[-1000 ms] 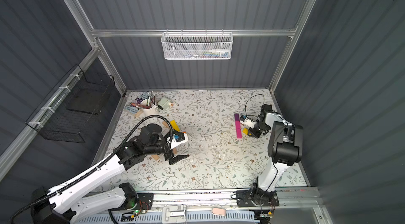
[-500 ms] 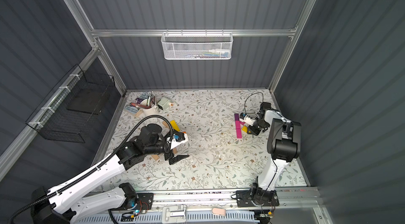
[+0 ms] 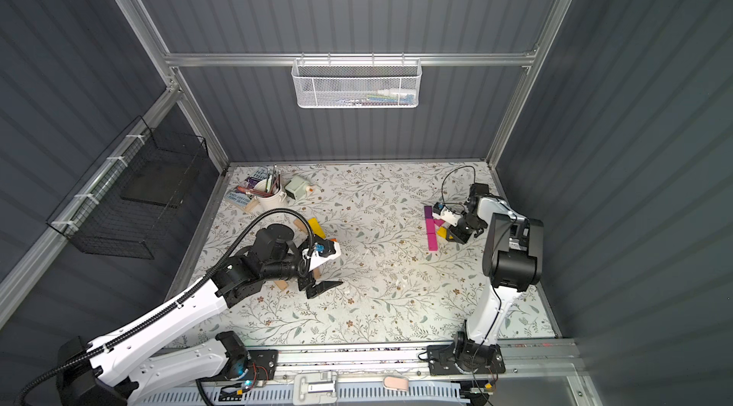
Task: Assemble the letter k with building blocks
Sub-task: Assemble the building block at the center of the board.
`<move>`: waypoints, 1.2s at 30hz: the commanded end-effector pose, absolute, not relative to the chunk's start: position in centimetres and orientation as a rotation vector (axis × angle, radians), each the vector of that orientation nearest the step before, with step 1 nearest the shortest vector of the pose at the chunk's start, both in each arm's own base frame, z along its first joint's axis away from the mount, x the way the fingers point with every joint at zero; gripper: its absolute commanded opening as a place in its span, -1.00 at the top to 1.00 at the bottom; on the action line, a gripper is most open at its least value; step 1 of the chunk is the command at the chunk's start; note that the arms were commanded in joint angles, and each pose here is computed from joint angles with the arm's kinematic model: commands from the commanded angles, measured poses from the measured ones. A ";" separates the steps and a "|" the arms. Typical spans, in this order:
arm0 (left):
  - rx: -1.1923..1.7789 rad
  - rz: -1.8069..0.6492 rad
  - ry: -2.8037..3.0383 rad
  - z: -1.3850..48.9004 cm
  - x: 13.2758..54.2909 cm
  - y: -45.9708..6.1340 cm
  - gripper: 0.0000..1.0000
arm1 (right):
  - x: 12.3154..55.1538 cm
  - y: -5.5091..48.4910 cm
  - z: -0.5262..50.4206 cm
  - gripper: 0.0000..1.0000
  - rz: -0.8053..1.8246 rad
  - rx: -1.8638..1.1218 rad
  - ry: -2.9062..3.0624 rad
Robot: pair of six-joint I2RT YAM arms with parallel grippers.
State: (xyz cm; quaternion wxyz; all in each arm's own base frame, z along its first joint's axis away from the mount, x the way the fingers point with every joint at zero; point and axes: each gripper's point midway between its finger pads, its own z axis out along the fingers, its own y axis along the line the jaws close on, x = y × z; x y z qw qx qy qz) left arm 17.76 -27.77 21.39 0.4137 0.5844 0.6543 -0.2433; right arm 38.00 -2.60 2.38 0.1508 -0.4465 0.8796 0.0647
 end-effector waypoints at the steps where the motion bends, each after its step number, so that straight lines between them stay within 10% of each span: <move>1: 1.494 -0.613 1.640 21.0 17.5 -27.7 -0.99 | 37.9 -2.1 2.1 0.40 0.234 -1.282 2.543; 36: 1.483 -0.576 1.648 20.9 18.0 -27.4 -0.99 | 37.9 -1.8 2.0 0.23 0.239 -1.306 2.556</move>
